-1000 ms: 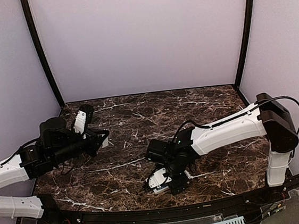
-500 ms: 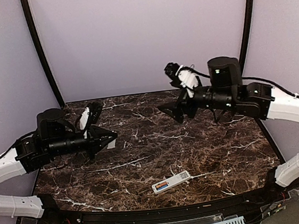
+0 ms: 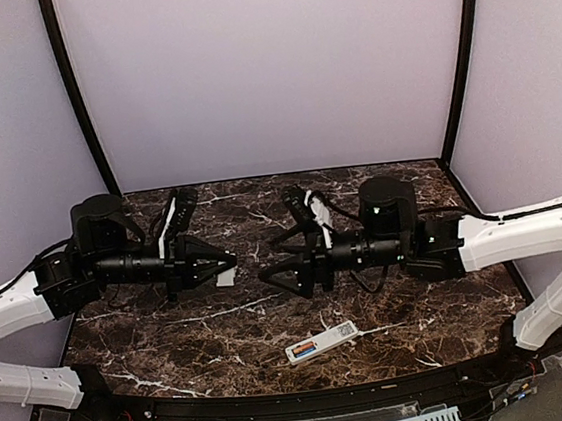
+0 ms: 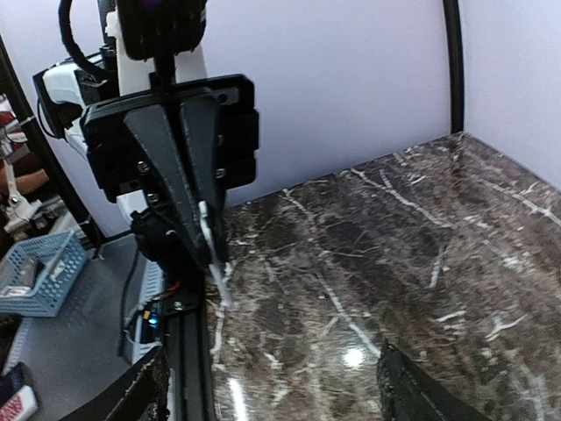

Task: Load the batteries into the remote control
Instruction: Pass from the left arm to the right

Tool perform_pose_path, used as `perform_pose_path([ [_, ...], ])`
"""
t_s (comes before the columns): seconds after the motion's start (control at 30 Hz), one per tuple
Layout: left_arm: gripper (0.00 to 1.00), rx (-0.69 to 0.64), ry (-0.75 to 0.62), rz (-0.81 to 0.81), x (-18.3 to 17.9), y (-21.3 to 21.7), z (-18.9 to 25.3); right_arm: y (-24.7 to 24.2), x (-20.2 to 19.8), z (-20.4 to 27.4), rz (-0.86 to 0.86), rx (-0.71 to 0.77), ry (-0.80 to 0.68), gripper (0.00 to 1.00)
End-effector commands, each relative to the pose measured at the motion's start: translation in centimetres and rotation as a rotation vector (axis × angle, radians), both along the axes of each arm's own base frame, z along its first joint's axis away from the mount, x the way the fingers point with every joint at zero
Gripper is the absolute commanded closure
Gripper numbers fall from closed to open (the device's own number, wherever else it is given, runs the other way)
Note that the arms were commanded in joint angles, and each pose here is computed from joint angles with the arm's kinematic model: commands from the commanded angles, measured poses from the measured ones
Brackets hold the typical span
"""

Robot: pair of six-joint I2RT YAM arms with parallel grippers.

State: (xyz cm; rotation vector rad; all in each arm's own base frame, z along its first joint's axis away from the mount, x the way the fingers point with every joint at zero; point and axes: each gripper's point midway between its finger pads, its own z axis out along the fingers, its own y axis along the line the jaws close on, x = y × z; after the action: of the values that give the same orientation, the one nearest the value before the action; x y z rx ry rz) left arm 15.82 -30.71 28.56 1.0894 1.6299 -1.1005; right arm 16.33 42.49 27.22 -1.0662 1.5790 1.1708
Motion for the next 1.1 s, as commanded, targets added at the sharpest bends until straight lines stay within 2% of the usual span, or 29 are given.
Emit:
perform_pose_path([
  [0.0, 1.00, -0.091, -0.003, -0.047, -0.7, -0.5, 2.8, 2.9, -2.3, 2.9, 0.041, 0.140, -0.062, 0.32],
  [0.1, 1.00, -0.101, 0.016, -0.048, -0.7, -0.7, 2.7, 4.7, -2.8, 1.7, 0.064, 0.144, -0.028, 0.49],
  [0.33, 1.00, -0.103, 0.040, -0.054, -1.1, -0.6, 2.4, 6.1, -2.8, 1.5, 0.077, 0.180, -0.007, 0.69],
  [0.43, 1.00, -0.093, 0.041, -0.045, -1.0, -0.5, 2.2, 6.7, -3.2, 1.3, 0.102, 0.165, -0.006, 0.73],
  [0.63, 1.00, -0.077, 0.042, -0.043, -1.1, -0.4, 1.7, 6.6, -3.8, 1.6, 0.133, 0.167, -0.020, 0.72],
  [0.7, 1.00, -0.073, 0.044, -0.043, -1.1, -0.4, 1.6, 6.6, -3.8, 1.8, 0.136, 0.164, -0.025, 0.77],
  [0.83, 1.00, -0.070, 0.053, -0.055, -1.2, -0.6, 1.4, 6.9, -4.1, 1.9, 0.161, 0.149, -0.033, 1.00],
  [0.97, 1.00, -0.070, 0.052, -0.073, -1.4, -0.7, 1.4, 7.0, -4.5, 1.9, 0.183, 0.135, -0.033, 1.00],
  [1.03, 0.94, -0.073, 0.046, -0.072, -1.5, -0.6, 1.5, 6.8, -4.5, 2.3, 0.183, 0.138, -0.040, 1.00],
  [1.07, 0.76, -0.074, 0.043, -0.068, -1.4, -0.6, 1.6, 6.6, -4.5, 2.5, 0.181, 0.141, -0.045, 1.00],
])
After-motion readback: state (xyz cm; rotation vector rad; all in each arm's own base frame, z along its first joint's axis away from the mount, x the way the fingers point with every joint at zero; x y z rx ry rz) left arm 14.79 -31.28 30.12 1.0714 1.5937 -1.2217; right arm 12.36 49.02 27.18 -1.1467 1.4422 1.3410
